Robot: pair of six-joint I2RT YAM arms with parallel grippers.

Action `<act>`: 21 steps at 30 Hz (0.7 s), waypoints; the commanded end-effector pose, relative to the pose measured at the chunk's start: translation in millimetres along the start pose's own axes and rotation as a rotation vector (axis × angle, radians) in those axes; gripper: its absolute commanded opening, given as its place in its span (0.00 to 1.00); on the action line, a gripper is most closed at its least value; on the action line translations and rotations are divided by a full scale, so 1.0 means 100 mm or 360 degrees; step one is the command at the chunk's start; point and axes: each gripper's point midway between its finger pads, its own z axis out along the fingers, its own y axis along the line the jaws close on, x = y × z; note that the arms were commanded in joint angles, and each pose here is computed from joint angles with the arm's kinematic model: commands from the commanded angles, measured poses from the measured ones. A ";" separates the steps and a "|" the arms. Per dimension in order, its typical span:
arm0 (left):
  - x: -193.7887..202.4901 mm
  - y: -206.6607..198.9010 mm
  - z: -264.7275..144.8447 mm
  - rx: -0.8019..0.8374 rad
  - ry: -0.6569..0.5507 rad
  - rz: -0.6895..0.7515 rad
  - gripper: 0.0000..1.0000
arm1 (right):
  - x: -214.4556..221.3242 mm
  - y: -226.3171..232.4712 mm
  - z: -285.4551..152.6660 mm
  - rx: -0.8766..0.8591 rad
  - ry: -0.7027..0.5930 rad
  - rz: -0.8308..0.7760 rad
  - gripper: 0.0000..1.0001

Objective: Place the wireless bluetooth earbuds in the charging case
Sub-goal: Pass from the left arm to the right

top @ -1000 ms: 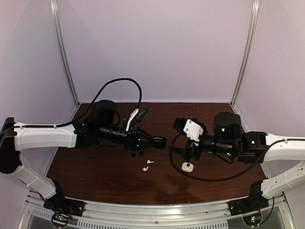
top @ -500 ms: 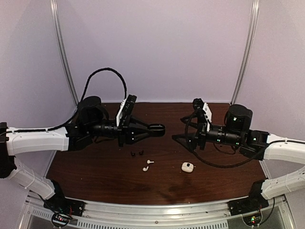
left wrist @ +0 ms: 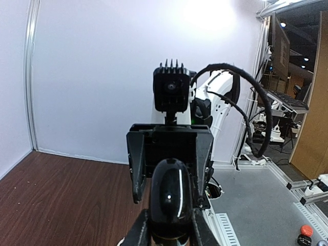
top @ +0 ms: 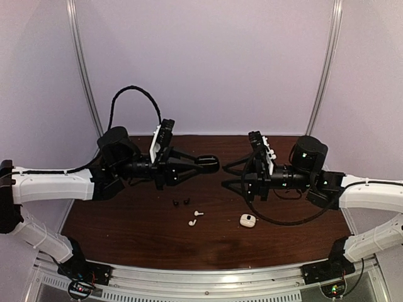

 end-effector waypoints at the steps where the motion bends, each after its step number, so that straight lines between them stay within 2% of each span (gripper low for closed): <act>1: -0.12 -0.10 0.04 0.0074 -0.0089 0.0058 0.01 | -0.28 0.05 0.03 -0.0063 -0.0137 -0.0060 0.53; 21: -0.10 -0.06 0.12 0.0045 -0.0133 0.0067 0.00 | -0.34 0.12 0.15 -0.0213 -0.0170 -0.0007 0.34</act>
